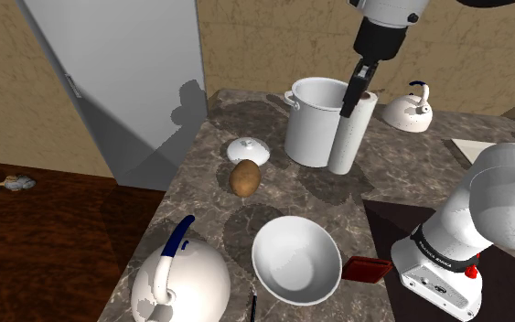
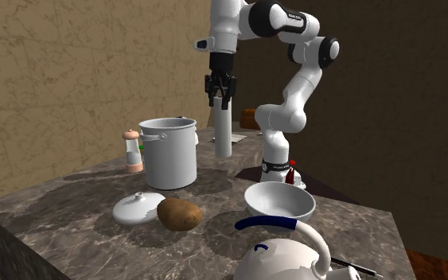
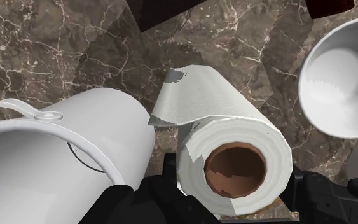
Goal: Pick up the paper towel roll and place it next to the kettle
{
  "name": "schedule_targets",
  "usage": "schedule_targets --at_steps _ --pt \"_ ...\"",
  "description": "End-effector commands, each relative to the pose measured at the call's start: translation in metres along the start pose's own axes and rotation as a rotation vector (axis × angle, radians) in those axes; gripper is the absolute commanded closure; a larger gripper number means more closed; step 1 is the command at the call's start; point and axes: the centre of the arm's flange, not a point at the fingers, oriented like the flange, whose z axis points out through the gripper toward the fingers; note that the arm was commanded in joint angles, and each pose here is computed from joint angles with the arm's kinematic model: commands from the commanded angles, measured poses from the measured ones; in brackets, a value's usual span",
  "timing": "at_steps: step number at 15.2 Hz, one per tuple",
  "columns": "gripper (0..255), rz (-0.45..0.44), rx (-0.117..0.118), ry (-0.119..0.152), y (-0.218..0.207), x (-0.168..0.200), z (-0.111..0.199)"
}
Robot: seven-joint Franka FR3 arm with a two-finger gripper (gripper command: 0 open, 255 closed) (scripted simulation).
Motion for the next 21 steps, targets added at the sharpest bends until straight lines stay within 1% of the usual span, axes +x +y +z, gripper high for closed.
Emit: schedule_targets --at_steps 1,21 --pt "255 0.000 0.000 0.000 0.001 0.000 -0.012" --pt "255 0.000 0.000 0.000 0.007 0.006 -0.117"
